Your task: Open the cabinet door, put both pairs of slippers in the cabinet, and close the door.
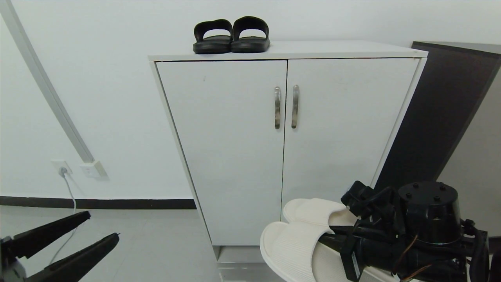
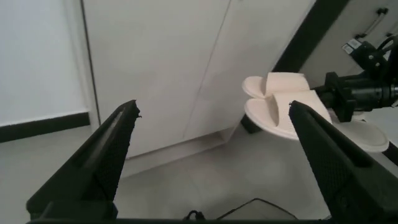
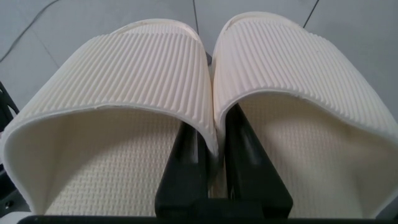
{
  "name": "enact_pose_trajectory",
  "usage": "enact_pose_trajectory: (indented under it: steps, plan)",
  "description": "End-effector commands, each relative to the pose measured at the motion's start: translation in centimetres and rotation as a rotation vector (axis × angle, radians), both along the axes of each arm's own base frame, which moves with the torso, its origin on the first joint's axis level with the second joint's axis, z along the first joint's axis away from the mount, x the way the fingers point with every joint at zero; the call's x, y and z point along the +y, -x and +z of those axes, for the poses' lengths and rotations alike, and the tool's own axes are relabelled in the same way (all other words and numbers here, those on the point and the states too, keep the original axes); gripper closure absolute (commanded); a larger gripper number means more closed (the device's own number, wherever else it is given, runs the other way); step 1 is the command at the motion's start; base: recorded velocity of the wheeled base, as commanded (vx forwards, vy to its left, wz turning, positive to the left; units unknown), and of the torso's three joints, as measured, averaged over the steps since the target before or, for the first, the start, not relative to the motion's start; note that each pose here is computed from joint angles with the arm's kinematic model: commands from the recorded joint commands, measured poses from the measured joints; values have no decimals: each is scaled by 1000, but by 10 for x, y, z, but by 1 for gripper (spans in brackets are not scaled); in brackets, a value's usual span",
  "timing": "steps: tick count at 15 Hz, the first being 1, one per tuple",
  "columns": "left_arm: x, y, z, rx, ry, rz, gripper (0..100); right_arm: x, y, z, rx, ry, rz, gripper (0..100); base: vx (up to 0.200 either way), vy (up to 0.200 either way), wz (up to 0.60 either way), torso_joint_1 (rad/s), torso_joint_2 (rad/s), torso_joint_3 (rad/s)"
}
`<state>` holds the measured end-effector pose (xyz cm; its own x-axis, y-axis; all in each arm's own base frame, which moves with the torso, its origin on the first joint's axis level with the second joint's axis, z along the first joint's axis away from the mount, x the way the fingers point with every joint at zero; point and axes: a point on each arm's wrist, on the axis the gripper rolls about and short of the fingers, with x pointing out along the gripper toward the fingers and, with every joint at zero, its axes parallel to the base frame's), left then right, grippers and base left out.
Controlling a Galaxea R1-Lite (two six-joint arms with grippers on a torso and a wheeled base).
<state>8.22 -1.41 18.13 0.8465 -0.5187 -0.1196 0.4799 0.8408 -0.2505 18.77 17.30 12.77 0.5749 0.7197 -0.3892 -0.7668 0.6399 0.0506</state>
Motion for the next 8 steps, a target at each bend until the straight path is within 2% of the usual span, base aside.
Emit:
enact_pose_trajectory:
  steps: [1, 5, 8]
  plan:
    - [-10, -29, -6, 75, -4, -86, 0, 0, 0, -1, 1, 1, 2, 100, 0, 0, 0, 0, 0, 0]
    - [-29, -59, 3, 72, -8, -179, 0, 0, 0, 0, -1, -1, 3, 100, 0, 0, 0, 0, 0, 0]
    - [-48, -75, 15, 77, 10, -263, 0, 0, 0, 1, -3, -1, 2, 100, 0, 0, 0, 0, 0, 0]
